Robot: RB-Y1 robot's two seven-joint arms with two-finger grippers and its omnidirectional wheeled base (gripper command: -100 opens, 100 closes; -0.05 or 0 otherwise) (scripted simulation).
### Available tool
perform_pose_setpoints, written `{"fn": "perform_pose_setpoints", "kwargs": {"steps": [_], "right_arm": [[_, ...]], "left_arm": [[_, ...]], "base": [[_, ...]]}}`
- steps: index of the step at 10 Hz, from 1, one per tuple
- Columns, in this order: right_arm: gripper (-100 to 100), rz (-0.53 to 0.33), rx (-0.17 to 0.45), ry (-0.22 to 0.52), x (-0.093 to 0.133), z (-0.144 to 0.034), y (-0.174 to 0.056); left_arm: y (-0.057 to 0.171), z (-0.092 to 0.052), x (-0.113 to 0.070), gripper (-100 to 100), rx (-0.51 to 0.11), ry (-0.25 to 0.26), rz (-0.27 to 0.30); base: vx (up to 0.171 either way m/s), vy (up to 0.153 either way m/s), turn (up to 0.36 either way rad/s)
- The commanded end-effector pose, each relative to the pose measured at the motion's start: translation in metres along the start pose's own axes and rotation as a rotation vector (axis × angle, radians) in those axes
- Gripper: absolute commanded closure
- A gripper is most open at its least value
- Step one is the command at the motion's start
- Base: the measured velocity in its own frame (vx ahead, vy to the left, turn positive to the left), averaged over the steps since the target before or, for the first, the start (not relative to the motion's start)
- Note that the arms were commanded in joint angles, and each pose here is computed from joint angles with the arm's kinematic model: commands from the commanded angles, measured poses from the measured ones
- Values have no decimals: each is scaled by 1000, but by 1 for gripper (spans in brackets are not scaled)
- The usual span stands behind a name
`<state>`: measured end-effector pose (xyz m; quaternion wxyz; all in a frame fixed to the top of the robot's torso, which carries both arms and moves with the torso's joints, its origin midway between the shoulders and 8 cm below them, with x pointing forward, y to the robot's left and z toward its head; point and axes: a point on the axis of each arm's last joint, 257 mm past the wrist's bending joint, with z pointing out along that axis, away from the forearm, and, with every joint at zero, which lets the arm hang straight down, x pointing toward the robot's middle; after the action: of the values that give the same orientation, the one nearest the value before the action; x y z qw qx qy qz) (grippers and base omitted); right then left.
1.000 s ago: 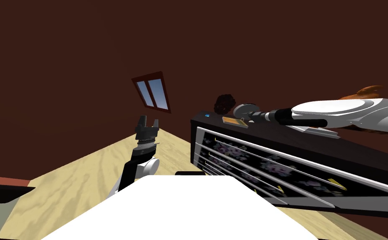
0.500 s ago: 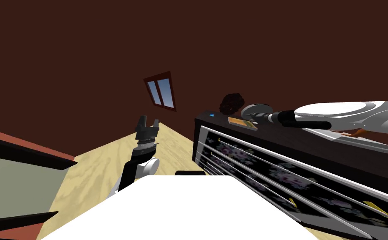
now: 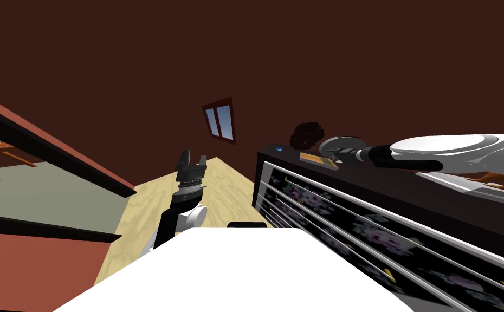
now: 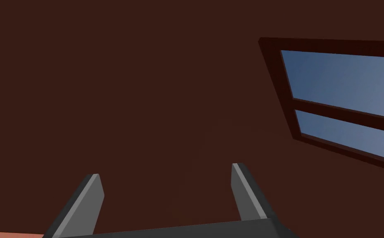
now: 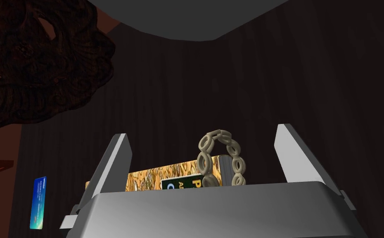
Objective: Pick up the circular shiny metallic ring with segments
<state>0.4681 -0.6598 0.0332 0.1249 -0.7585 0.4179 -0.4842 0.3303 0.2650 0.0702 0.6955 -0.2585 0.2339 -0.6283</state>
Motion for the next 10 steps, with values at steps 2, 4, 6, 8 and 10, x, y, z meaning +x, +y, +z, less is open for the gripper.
{"fn": "perform_pose_setpoints", "kwargs": {"steps": [2, 4, 6, 8, 10], "right_arm": [[-100, 29, -33, 36, 16, -4, 17], [-100, 29, -33, 36, 16, -4, 17], [-100, 62, -78, 82, 35, -9, 42], [-100, 77, -100, 106, 44, -13, 54], [-100, 74, -97, 104, 42, -12, 54]], "left_arm": [[0, 0, 0, 0, 0, 0, 0], [0, 0, 0, 0, 0, 0, 0], [0, 0, 0, 0, 0, 0, 0], [0, 0, 0, 0, 0, 0, 0], [0, 0, 0, 0, 0, 0, 0]], "base": [[-118, -20, 262], [-15, -2, -19], [-82, -13, 344], [-110, -1, 168], [-56, -8, 56]]}}
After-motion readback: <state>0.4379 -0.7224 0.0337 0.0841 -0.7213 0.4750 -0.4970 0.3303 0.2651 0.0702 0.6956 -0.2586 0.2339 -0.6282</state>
